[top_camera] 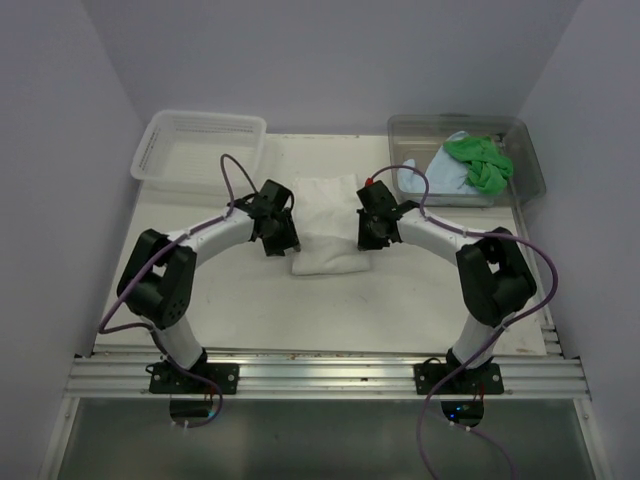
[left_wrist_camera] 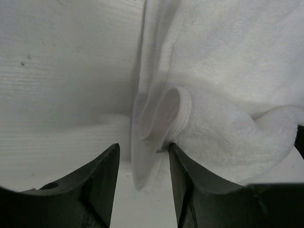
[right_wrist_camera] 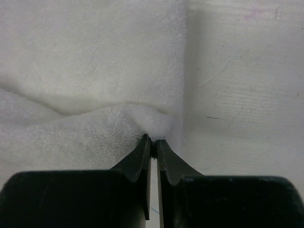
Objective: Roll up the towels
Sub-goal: Roll the towel
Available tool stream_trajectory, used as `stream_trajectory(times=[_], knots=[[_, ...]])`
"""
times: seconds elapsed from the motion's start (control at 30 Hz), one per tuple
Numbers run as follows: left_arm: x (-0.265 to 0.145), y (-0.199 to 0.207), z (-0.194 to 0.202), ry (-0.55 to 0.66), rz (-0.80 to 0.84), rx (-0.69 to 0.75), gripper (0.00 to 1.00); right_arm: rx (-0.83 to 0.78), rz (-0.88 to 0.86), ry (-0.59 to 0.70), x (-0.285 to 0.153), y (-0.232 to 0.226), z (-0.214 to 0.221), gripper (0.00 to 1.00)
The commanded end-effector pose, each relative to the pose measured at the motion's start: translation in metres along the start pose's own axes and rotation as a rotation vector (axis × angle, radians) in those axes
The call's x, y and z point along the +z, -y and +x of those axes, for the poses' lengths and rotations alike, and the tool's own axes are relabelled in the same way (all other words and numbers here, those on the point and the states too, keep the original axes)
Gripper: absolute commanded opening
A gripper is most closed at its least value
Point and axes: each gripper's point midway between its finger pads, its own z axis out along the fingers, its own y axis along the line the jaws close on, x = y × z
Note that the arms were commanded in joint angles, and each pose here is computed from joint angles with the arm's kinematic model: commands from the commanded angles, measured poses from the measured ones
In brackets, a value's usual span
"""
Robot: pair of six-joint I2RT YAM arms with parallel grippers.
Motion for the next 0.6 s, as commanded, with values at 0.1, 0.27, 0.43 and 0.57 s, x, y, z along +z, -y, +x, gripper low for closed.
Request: stream_trajectory(times=[0.1,0.27,0.43,0.57], knots=[[-0.049,-0.002,-0.039,0.174,-0.032,0.074,0.53,-0.005,0.007,0.033,0.001,0.001,-0.011,0.09],[-0.073,0.036,-0.031,0.213,0.096,0.133,0.45,0.008,-0.004,0.030,0.002,-0.001,-0.009,0.10],[-0.063,0.084,0.004,0.116,0.279,0.173,0.38,0.015,-0.025,0.026,0.003,-0.005,-0.010,0.11],[-0.037,0.090,0.002,0.112,0.285,0.169,0.34,0.016,-0.029,0.026,-0.001,-0.005,-0.010,0.14]])
